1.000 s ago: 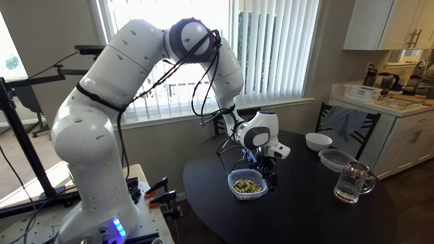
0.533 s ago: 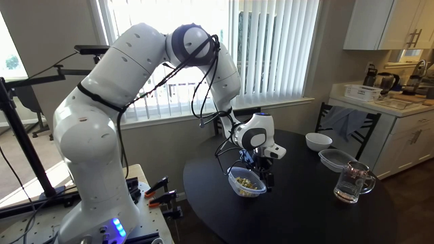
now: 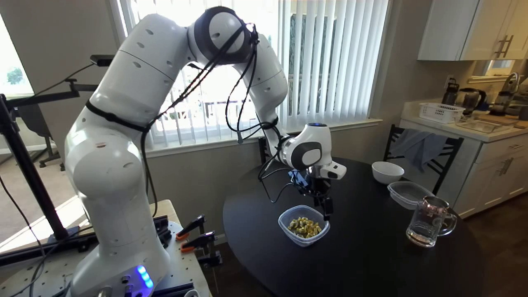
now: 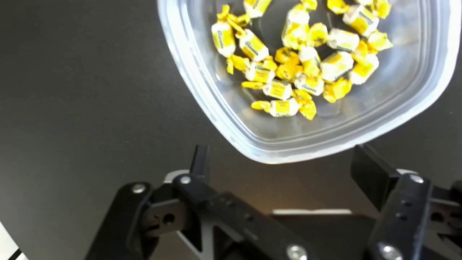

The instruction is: Pour out the contents from the bowl onto the table

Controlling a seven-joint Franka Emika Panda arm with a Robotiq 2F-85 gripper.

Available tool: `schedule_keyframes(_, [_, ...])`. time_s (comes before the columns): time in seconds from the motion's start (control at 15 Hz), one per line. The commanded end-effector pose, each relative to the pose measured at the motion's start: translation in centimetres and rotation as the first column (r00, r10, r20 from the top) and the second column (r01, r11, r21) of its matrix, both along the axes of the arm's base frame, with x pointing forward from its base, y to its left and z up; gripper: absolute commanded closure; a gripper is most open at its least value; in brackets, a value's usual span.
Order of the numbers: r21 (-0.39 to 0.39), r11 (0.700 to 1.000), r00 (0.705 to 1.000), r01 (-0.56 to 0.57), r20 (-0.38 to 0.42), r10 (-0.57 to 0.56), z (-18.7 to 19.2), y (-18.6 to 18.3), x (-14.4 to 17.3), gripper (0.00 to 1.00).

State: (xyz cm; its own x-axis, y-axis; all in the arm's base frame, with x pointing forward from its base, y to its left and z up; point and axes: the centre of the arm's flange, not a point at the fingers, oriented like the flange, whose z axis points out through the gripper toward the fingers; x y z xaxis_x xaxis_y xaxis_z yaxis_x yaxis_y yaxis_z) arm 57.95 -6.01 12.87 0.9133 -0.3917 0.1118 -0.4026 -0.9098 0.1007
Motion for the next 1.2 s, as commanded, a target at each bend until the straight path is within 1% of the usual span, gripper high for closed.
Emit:
schedule_keyframes(0.0, [-0.065,0.992,0.988,-0.112,-0.115,0.104,0.6,-2.1,-2.1,0.00])
schedule_keyframes(0.13, [-0.123,0.984,0.983,-0.127,-0.146,0.108,0.6,-3.7,-2.0,0.00])
schedule_keyframes(0.27, [-0.150,0.977,0.979,-0.151,-0.161,0.126,0.7,-4.9,-1.8,0.00])
schedule_keyframes(0.4, [-0.149,0.974,0.975,-0.169,-0.168,0.143,0.2,-5.0,-1.7,0.00])
schedule_keyframes(0.53, [-0.119,0.975,0.968,-0.190,-0.188,0.165,-0.8,-4.0,-1.8,0.00])
schedule_keyframes(0.67, [-0.111,0.969,0.958,-0.219,-0.211,0.192,-2.2,-2.9,-1.6,0.00])
schedule_keyframes(0.8, [-0.130,0.962,0.953,-0.240,-0.219,0.208,-4.1,-2.6,-0.5,0.00])
schedule_keyframes(0.93, [-0.166,0.961,0.957,-0.220,-0.226,0.180,-5.7,-3.5,1.2,0.00])
schedule_keyframes(1.07, [-0.176,0.962,0.958,-0.211,-0.232,0.168,-6.6,-4.5,2.4,0.00])
schedule_keyframes(1.13, [-0.177,0.961,0.957,-0.211,-0.236,0.167,-6.9,-4.9,2.9,0.11])
